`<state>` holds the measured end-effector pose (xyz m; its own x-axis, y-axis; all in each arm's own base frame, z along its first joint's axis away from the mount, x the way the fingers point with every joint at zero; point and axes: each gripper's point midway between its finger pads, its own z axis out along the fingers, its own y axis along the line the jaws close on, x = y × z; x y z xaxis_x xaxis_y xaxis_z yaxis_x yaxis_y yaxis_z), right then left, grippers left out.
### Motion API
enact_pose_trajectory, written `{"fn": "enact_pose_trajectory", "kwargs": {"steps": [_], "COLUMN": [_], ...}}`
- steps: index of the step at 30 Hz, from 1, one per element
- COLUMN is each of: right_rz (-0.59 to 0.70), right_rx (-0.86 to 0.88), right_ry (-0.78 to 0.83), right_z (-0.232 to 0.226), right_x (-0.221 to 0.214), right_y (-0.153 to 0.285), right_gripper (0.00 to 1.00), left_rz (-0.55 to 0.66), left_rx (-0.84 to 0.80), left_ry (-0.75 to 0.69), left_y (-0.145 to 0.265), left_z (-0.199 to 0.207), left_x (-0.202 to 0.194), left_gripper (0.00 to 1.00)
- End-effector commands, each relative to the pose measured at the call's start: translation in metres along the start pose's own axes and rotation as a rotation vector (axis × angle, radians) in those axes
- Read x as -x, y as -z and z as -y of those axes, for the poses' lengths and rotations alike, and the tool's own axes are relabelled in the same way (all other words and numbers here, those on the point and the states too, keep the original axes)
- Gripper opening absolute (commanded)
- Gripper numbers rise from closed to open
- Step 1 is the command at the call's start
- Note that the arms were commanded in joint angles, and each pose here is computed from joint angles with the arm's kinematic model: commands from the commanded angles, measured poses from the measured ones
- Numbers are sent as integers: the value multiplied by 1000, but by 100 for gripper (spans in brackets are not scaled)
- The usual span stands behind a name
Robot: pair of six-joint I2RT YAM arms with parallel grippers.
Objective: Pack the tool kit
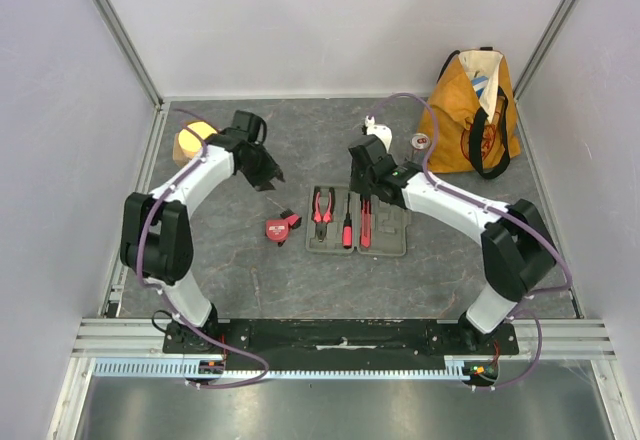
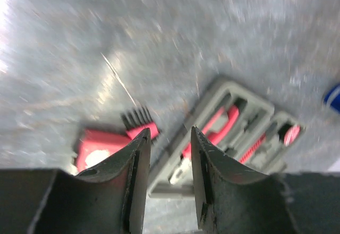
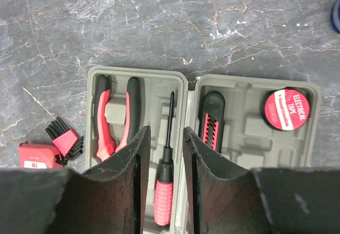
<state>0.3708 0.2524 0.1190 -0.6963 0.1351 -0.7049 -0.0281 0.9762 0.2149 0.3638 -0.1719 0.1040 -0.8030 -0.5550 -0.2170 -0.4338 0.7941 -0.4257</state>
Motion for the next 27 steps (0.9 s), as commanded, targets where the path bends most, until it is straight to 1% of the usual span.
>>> {"fn": "enact_pose_trajectory", "kwargs": {"steps": [1,4,7,10,12,17,22,24,26,27], "right_rz": [58,69,70,74,76,69,59,62,63,58], "right_rx": [-13,-39,-59,-79,-92,-131,-147,-148,-145,-143], "right_ry": [13,24,27,10,-7,-51,-75,-79,-86,-86], "right_z": [11,19,27,37,47,70,80,80,80,79], "right_x": [14,15,17,24,29,35,36,39,42,42], "right_y": [20,22,21,19,16,12,7,6,3,2], "right_gripper": [39,40,40,40,40,41,40,40,40,40], "left_rz": [197,274,336,336,349,374,361,347,354,353], "left_rx": [132,215,296,344,346,365,373,359,357,356], "left_ry": [-35,-34,-105,-179,-210,-262,-303,-317,-323,-331], "left_y": [7,-5,-25,-53,-65,-84,-98,-101,-100,-101], "left_z": [-34,-52,-60,-61,-56,-52,-53,-51,-50,-49], "left_x": [81,123,157,179,191,213,217,216,220,219], "left_gripper": [43,43,43,43,43,45,45,42,33,31]}}
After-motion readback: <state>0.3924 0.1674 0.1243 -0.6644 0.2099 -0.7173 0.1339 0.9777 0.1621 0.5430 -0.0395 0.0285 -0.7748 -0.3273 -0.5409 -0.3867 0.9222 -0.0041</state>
